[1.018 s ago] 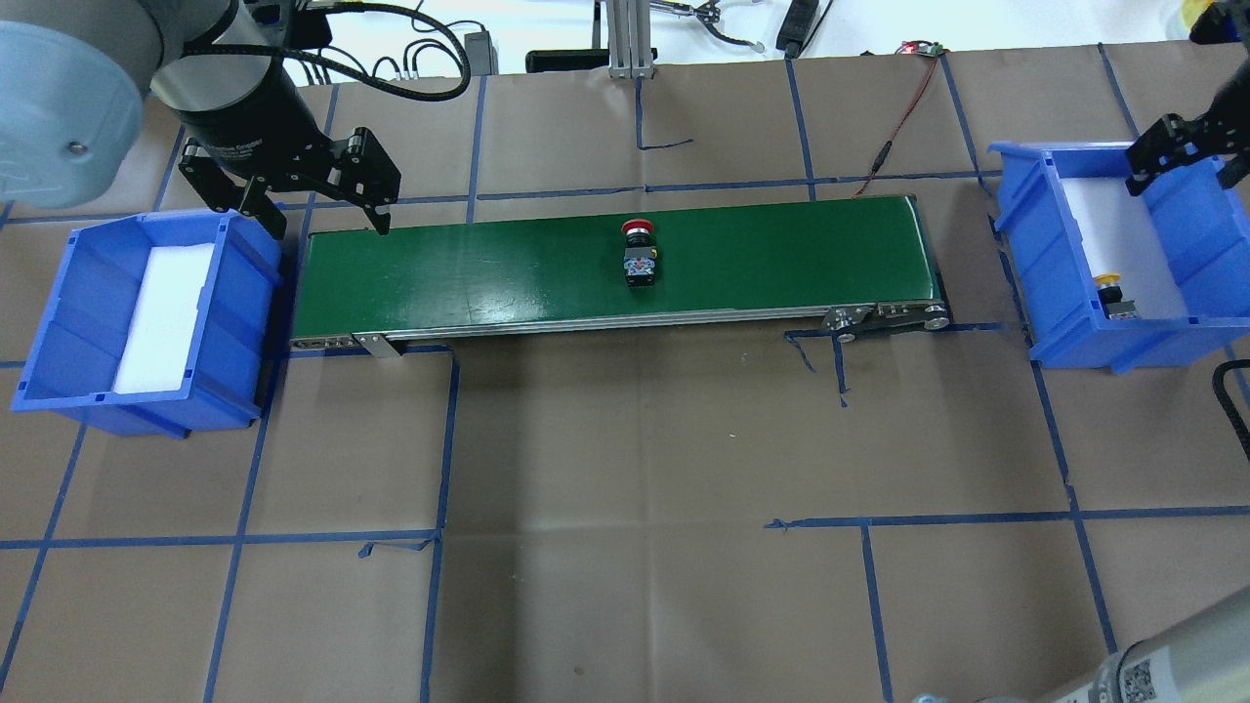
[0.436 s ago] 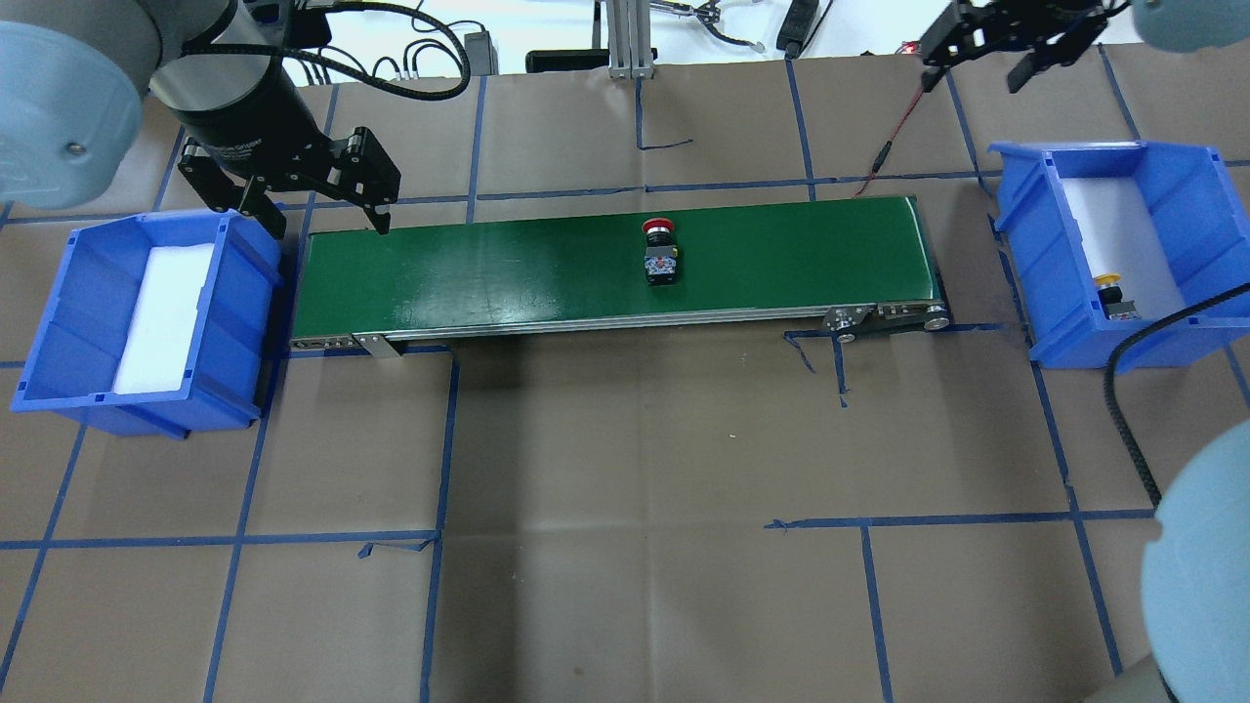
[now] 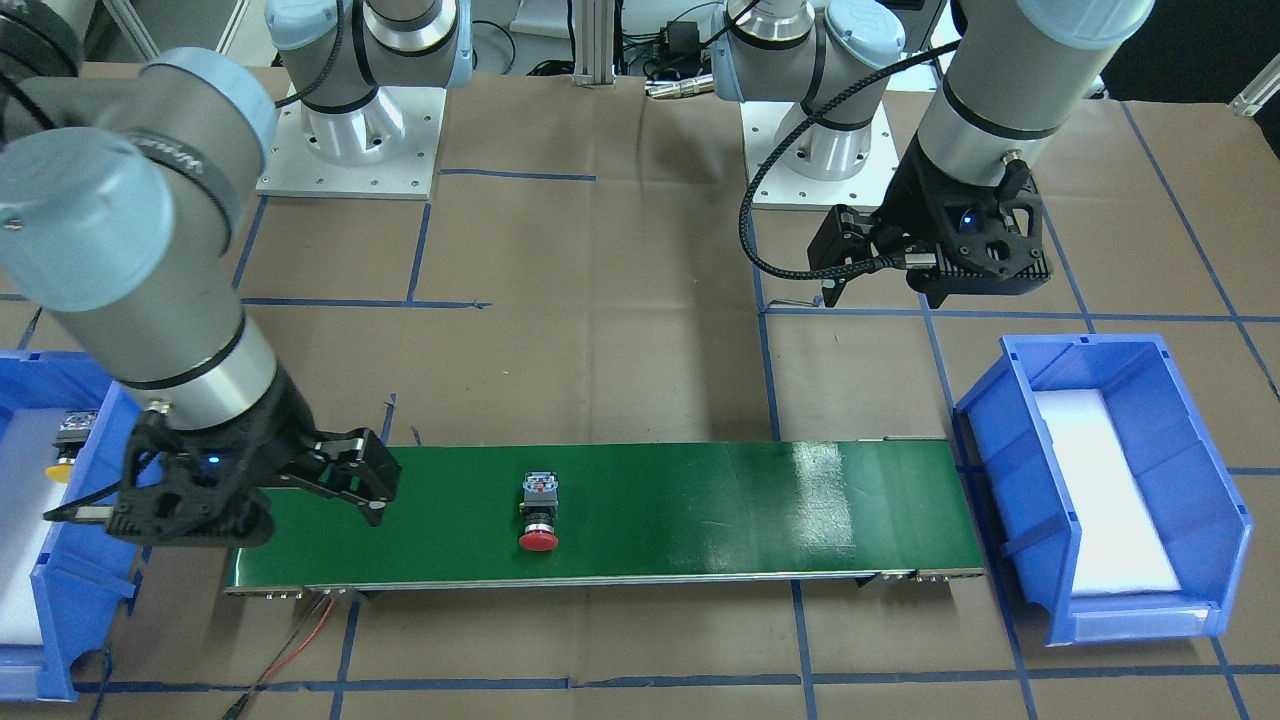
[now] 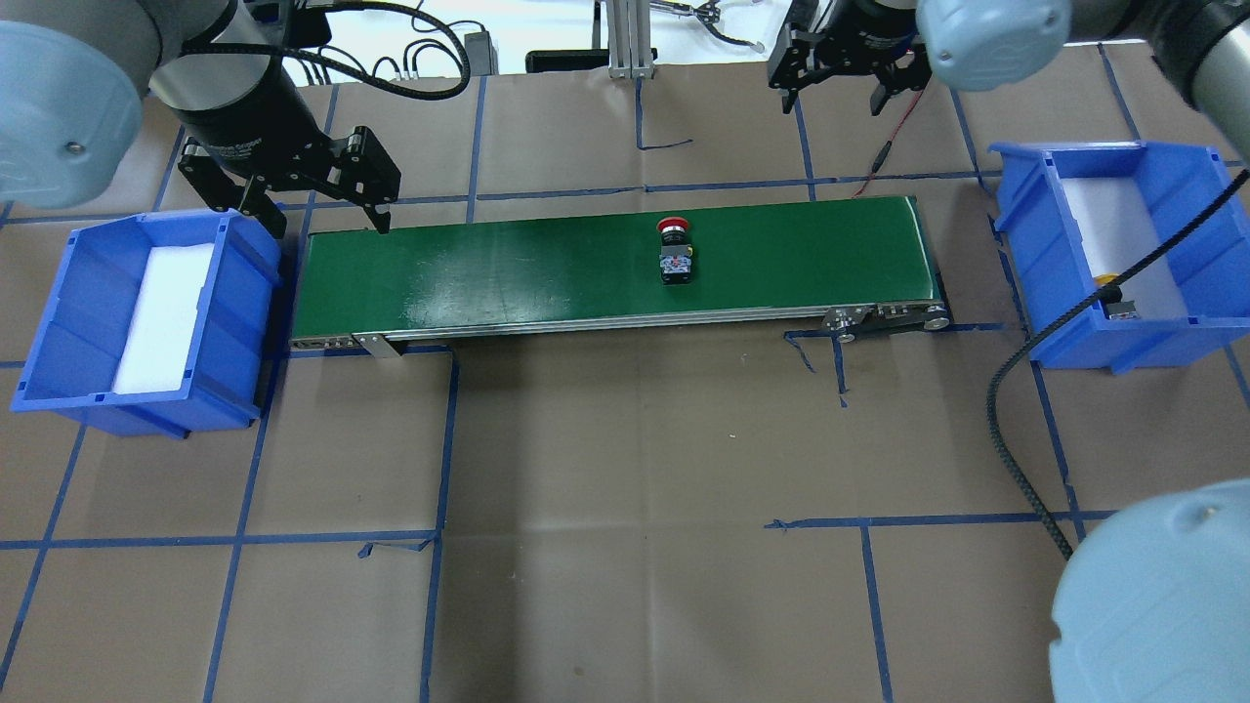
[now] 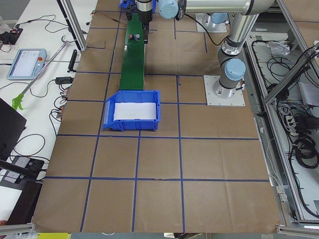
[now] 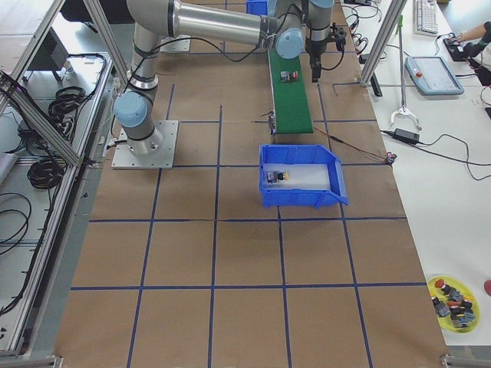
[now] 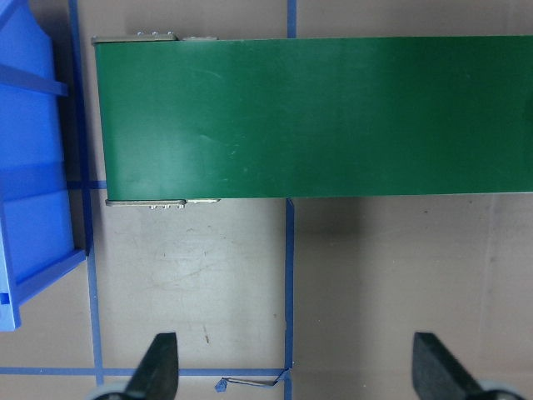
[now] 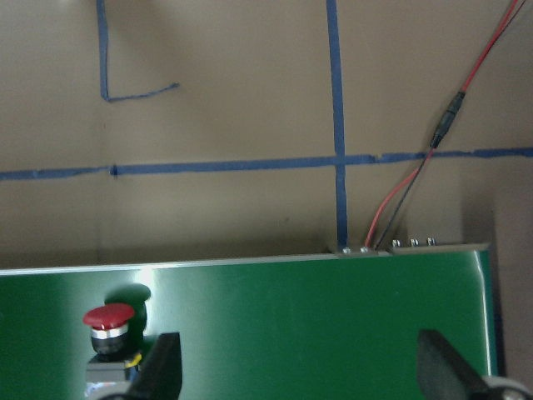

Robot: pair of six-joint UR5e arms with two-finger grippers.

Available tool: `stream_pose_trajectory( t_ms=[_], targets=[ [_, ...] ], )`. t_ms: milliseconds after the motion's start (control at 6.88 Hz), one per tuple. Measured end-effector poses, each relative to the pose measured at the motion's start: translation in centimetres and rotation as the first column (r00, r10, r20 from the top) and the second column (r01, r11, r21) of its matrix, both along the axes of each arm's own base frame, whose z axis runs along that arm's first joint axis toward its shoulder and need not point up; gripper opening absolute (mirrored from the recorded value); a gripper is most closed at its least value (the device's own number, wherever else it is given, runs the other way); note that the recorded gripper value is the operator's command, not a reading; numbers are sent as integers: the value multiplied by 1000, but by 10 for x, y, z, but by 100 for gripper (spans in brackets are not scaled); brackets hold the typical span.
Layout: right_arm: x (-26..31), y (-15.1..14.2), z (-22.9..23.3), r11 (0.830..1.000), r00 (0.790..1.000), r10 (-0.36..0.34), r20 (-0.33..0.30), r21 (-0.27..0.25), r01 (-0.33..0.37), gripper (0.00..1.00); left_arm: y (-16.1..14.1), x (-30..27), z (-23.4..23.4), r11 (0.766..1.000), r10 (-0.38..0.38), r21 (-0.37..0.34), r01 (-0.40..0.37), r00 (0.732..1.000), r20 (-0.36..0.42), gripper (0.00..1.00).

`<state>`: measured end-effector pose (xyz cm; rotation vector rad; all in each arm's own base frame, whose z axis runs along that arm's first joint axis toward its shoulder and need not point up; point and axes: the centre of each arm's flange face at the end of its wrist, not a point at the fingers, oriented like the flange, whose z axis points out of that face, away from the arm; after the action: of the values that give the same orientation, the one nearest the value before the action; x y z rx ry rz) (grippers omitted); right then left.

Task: Transport two buttons from left to right
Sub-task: 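Move the right gripper back over the red button on the belt, then lower the right gripper and grasp the red button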

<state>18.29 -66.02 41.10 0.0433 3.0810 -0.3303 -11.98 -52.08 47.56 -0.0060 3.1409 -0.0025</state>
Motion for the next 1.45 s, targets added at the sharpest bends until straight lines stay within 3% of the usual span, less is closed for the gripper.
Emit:
stream_pose_trajectory(
  t_ms=[145,436,727,1164,1455],
  targets=[
    [29,0,-9,999,1000,7,-29,-42,-8,99,0,0,0,1000,0,0,0,1000,0,100],
    [43,1,-33,999,999,9,-52,-38,-11,99,0,0,0,1000,0,0,0,1000,0,100],
    [28,6,-59,1000,999,-11,-49,12,11,99,0,0,0,1000,0,0,0,1000,1,100],
    [-1,13,-92,995,998,-50,24,92,47,99,0,0,-1,1000,0,1,0,1000,1,100],
    [-4,20,-106,991,998,-57,39,122,52,99,0,0,-1,1000,0,2,0,1000,1,100]
  ],
)
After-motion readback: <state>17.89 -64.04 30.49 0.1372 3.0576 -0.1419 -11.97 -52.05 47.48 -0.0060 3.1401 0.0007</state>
